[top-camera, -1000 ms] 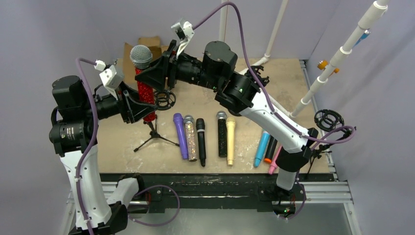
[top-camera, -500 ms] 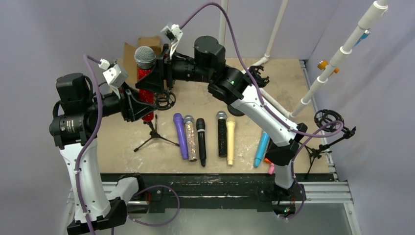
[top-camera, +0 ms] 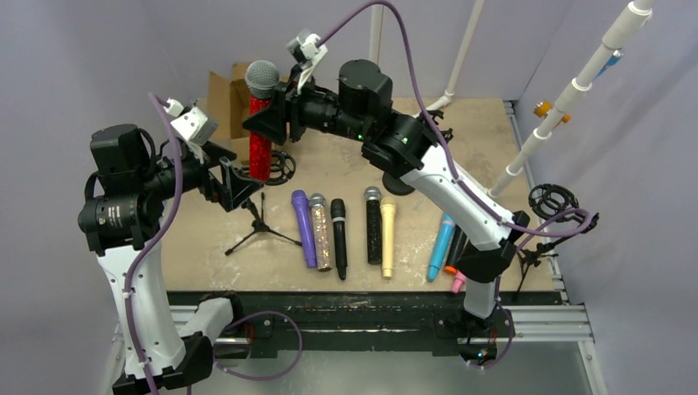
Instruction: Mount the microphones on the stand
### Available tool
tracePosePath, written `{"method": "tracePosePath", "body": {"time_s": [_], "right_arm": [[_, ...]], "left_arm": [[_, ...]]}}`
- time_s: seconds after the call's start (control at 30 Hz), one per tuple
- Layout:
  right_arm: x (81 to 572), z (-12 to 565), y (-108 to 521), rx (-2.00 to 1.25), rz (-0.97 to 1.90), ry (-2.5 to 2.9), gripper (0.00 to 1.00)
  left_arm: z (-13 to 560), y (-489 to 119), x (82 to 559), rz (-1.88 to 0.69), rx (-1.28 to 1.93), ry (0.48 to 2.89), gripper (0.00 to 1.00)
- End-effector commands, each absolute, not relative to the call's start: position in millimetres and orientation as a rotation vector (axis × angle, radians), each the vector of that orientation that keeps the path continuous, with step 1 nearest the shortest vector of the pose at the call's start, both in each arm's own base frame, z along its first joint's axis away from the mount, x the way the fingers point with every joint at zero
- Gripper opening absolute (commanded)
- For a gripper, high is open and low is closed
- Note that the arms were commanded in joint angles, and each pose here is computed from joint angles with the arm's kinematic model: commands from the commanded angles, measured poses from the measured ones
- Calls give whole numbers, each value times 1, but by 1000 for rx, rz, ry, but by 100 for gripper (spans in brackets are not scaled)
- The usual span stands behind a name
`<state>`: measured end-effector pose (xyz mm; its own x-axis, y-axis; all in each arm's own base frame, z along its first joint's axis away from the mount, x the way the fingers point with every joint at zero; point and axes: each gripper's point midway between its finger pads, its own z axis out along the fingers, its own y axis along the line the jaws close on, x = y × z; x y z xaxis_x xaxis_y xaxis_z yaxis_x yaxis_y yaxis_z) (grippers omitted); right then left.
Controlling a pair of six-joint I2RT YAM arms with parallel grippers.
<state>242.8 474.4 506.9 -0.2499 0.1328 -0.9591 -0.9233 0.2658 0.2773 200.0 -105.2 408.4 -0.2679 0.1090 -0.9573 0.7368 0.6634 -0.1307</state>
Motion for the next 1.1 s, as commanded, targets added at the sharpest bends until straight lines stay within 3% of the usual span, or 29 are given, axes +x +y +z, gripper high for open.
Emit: {"method": "tracePosePath", "body": {"time_s": [0.0,0.37,0.63,0.93,1.07], "right_arm": [[266,566,419,-605,996,1297,0],[293,534,421,-516,934,1322,0],[299,519,430,-499,948,1338,0],[307,502,442,-498,952,1366,0],[310,492,447,-503,946,1383,0]], "left_arm": [[405,-84,203,-484,721,1802,100],[332,-50,231,-350,775,2011,99],[317,-48,247,-353,797,2002,74],[303,-53,255,-403,819,1982,67],[301,-54,259,-420,814,1980,58]]}}
